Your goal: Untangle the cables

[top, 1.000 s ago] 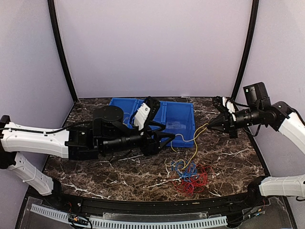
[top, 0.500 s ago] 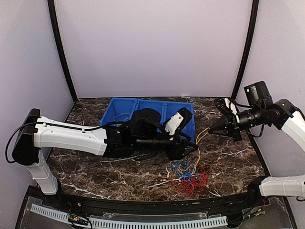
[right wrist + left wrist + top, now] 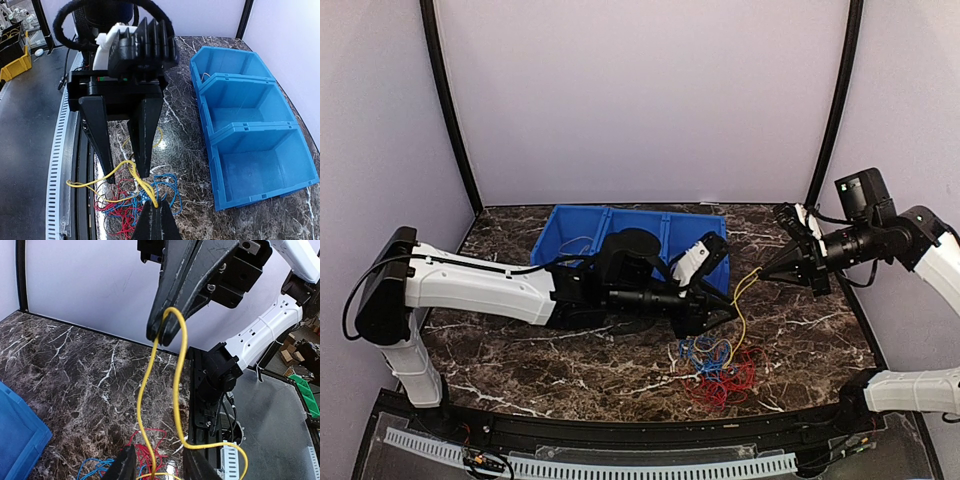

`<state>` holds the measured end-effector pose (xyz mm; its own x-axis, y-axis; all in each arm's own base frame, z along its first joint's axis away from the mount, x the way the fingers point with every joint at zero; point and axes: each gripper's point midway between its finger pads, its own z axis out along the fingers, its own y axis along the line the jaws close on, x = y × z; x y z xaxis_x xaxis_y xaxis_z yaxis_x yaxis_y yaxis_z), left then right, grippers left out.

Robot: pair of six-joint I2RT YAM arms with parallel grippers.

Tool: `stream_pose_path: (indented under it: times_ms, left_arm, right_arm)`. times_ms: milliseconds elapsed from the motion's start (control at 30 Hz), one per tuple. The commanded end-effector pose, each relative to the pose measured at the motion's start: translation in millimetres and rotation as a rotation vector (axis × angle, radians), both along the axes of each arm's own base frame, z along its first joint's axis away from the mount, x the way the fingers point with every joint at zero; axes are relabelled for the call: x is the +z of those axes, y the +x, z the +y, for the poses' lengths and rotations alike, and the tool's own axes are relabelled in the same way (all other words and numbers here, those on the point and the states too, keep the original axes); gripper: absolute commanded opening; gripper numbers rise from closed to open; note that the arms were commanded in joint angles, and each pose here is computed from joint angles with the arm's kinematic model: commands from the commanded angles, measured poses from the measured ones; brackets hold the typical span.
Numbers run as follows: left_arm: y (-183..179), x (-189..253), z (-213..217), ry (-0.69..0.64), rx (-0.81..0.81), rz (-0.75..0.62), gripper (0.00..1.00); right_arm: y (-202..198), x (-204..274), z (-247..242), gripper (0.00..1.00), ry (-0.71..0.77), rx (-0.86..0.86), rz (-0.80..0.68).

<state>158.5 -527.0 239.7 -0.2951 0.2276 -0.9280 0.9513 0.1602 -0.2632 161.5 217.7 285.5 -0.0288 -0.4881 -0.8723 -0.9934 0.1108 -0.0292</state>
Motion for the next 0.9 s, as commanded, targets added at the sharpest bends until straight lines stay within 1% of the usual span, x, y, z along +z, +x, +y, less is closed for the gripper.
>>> stream_pose_path:
  times_ms: [0, 67, 100, 200, 233, 333, 467, 500, 567, 600, 633, 700, 733, 767, 800, 867]
  left_arm:
    - [-5.8, 17.9, -6.6, -0.083, -0.068, 0.027, 0.30]
    - [-6.7, 18.3, -6.7, -0.104, -0.086, 0.047, 0.24]
    - [-7.2, 20.3, -7.2, -0.117, -0.091, 0.053, 0.18]
    - [-6.5, 18.4, -6.2, -0.126, -0.091, 0.068, 0.10]
    - [-6.0, 19.6, -5.2, -0.131, -0.089, 0.070, 0.08]
    - [2.1, 20.4, 2.6, -0.153, -0.056, 0.099, 0.03]
    - [19.5, 29.6, 23.1, -0.192, 0.009, 0.135, 0.00]
    - [22.5, 33.3, 31.2, -0.202, 0.032, 0.136, 0.00]
    - [34.8, 40.3, 47.6, -0.224, 0.085, 0.141, 0.00]
    - [43.2, 41.9, 55.3, -0.228, 0.113, 0.143, 0.00]
    - [52.2, 47.3, 67.8, -0.238, 0.155, 0.135, 0.00]
    - [67.3, 51.6, 87.4, -0.232, 0.228, 0.125, 0.00]
    - [73.4, 47.2, 95.2, -0.205, 0.261, 0.128, 0.00]
    - [86.0, 53.5, 109.5, -0.208, 0.322, 0.116, 0.00]
    - [89.8, 55.0, 120.1, -0.189, 0.354, 0.118, 0.00]
    - [108.6, 56.9, 145.3, -0.159, 0.467, 0.103, 0.00]
  right_arm:
    - [-3.7, 8.5, 2.3, 0.00, 0.021, 0.021, -0.016]
    - [-3.0, 5.9, 1.9, 0.00, 0.016, 0.017, -0.017]
    - [-2.8, 4.7, 1.6, 0.00, 0.014, 0.016, -0.018]
    - [-1.7, 0.4, 0.8, 0.00, 0.007, 0.008, -0.021]
    - [-1.3, -0.7, 0.4, 0.00, 0.005, 0.004, -0.022]
    - [2.7, -5.6, -0.7, 0.04, -0.003, -0.021, -0.022]
    - [5.3, -13.1, -3.9, 0.09, -0.010, -0.055, -0.022]
    - [4.8, -14.3, -4.8, 0.15, -0.008, -0.062, -0.025]
    - [5.6, -18.7, -7.8, 0.34, -0.006, -0.083, -0.034]
    - [6.1, -22.1, -9.8, 0.42, -0.007, -0.095, -0.036]
    - [7.0, -25.9, -11.9, 0.48, -0.007, -0.109, -0.038]
    - [7.0, -35.9, -15.8, 0.54, -0.003, -0.133, -0.030]
    - [7.8, -40.6, -17.0, 0.54, 0.003, -0.144, -0.022]
    - [7.9, -45.5, -17.5, 0.55, 0.011, -0.149, -0.013]
    - [8.2, -51.1, -17.9, 0.55, 0.021, -0.154, 0.001]
    - [13.1, -54.6, -19.5, 0.56, 0.029, -0.174, 0.002]
